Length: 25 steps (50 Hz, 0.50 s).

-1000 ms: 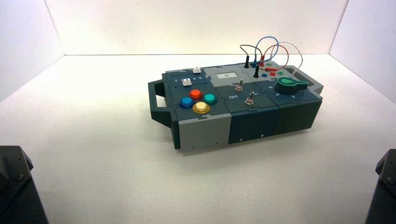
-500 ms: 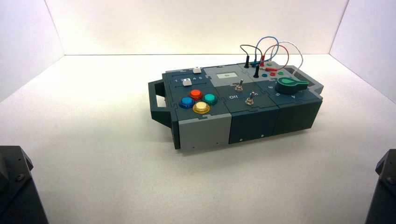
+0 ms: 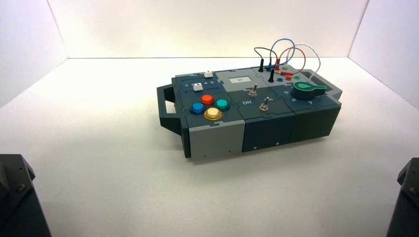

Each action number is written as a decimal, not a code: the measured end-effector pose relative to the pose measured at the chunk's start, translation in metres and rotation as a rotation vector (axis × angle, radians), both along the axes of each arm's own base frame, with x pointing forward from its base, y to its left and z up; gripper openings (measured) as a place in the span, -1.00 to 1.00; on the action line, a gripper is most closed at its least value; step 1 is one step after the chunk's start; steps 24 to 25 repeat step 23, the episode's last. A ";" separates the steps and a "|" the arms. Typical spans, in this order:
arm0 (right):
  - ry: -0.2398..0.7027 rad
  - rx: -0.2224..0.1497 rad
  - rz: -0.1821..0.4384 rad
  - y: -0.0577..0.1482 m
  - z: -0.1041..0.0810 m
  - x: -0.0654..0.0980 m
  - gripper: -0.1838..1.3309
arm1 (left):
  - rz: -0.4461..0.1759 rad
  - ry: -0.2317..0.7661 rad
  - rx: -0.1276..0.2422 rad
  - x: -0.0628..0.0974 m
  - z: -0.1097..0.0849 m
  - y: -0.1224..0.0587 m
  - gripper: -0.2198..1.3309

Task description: Move the left gripper to the left.

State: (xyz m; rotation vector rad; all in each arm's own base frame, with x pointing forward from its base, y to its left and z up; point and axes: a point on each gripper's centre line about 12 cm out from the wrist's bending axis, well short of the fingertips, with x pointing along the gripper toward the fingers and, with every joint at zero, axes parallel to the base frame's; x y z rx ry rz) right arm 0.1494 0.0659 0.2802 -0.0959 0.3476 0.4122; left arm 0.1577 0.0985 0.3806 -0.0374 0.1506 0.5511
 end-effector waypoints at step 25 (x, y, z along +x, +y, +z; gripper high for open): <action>0.006 0.006 0.000 0.000 0.000 0.000 -0.95 | 0.005 0.033 -0.030 0.010 -0.006 0.007 -0.93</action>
